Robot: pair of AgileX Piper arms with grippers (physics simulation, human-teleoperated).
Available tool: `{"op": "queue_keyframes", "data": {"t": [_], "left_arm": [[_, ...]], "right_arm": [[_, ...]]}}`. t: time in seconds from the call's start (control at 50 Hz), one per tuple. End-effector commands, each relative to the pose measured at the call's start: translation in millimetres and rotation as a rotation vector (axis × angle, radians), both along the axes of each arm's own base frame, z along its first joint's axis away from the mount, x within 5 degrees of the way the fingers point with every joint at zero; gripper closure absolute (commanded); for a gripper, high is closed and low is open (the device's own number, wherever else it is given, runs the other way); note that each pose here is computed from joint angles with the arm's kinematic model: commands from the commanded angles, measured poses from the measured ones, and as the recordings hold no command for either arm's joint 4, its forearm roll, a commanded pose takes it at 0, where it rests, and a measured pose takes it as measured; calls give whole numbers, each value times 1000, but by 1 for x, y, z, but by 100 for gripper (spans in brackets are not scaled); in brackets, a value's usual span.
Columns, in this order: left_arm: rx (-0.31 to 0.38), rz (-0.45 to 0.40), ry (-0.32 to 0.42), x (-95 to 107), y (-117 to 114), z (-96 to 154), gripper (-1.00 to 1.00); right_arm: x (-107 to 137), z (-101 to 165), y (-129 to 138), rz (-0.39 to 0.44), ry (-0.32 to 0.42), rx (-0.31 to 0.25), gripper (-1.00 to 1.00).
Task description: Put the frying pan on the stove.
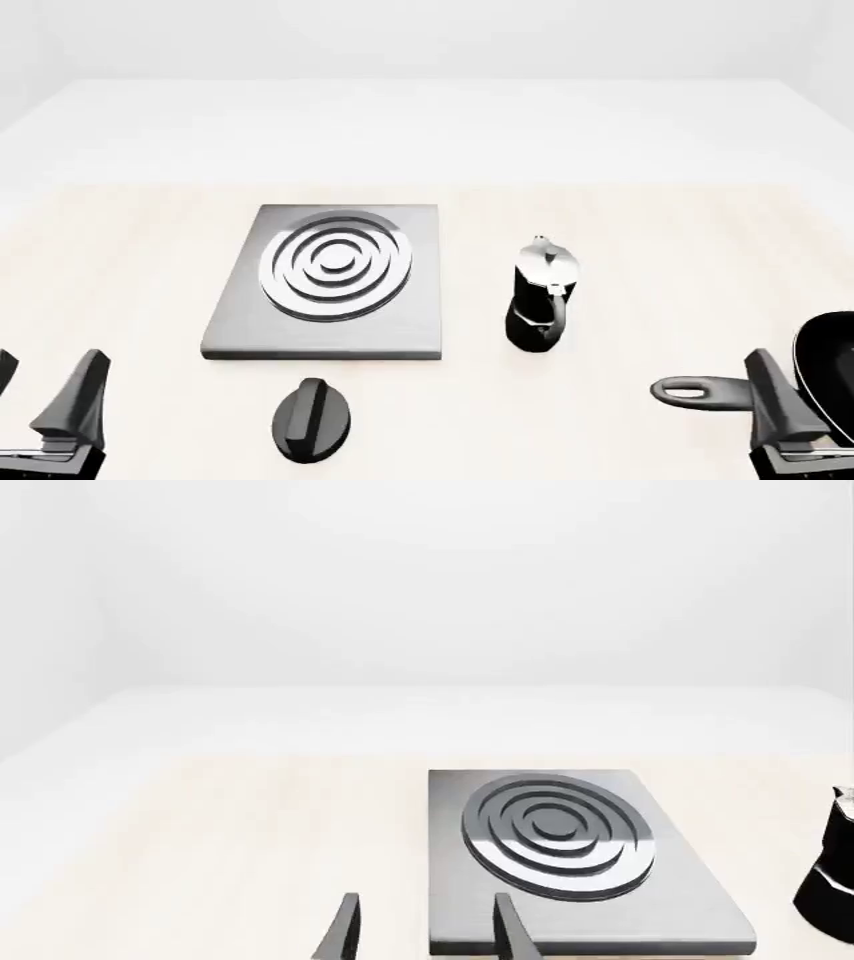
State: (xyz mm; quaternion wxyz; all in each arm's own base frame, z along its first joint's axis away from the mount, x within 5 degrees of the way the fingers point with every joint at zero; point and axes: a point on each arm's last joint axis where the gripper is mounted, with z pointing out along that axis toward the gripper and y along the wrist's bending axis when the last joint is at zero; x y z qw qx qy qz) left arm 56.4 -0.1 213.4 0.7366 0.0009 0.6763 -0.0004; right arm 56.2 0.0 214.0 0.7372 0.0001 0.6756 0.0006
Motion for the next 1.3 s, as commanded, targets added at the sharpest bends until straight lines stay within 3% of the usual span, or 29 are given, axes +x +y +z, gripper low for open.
{"op": "queue_keyframes", "data": {"t": [0.02, 0.28, 0.68, 0.96, 1.3], "left_arm": [[1, -4, 6, 1, 0, 0, -100], [4, -10, 10, 2, -1, 0, -100], [10, -13, 13, 1, -1, 0, -100], [14, -19, 16, 2, -1, 0, -100], [20, -23, 24, 4, -1, 0, -100]], "right_arm": [[0, 2, 0, 6, 0, 6, -100], [-1, 4, 0, -4, -8, 8, -100], [-8, 34, 0, -4, -73, 26, -100], [-23, 79, -1, -20, -167, 52, -100], [-63, 146, 0, -6, -293, 54, -100]]}}
